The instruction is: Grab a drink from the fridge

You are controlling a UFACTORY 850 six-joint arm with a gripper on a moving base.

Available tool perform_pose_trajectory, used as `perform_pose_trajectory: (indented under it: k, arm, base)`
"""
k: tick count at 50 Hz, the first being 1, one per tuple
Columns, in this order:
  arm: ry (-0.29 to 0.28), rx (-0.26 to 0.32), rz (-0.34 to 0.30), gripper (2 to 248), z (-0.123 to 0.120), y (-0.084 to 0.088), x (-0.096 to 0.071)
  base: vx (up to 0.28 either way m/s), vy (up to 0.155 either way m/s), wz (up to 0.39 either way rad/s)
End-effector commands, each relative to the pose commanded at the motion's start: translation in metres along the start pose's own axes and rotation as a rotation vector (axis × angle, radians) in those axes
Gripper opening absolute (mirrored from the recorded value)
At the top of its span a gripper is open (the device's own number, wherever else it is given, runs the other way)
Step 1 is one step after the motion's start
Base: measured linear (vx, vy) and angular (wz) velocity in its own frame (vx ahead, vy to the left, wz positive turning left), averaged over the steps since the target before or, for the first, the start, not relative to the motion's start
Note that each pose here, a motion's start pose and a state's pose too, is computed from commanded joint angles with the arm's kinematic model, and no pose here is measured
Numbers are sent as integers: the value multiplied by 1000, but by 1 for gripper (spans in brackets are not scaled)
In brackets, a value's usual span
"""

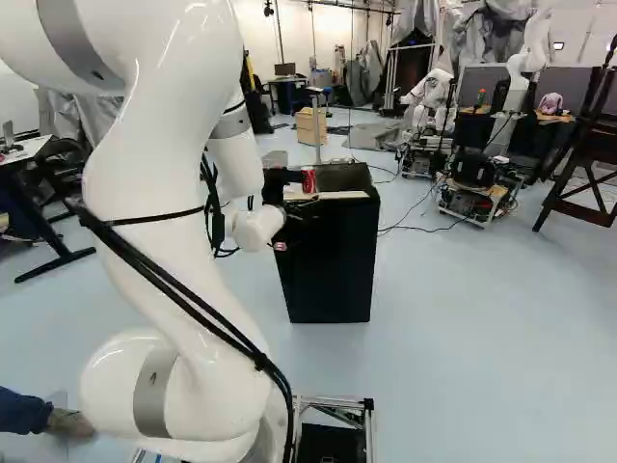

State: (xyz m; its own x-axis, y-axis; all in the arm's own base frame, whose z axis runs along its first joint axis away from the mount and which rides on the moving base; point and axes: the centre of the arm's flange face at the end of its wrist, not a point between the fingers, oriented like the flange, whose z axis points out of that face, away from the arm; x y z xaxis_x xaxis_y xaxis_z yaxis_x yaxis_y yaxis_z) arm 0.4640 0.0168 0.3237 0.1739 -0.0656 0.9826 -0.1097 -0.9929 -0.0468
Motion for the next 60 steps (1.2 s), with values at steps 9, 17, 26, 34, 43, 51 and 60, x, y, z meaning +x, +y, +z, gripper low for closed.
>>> perform_pose_trajectory:
  k: [9, 17, 26, 34, 43, 51, 60]
  arm:
    - [17, 1, 0, 247, 19, 0, 1]
    - [37, 4, 0, 247, 36, -1, 3]
    - [60, 8, 0, 247, 53, -3, 5]
    - [80, 8, 0, 247, 65, -2, 6]
    - [101, 7, -1, 247, 73, 0, 8]
    - [119, 10, -2, 247, 79, 0, 9]
    - [139, 15, -3, 247, 86, -1, 10]
  base:
    - [0, 0, 0]
    - [0, 0, 0]
    - [0, 0, 0]
    - [0, 0, 0]
    - [0, 0, 0]
    - [0, 0, 0]
    - [0, 0, 0]
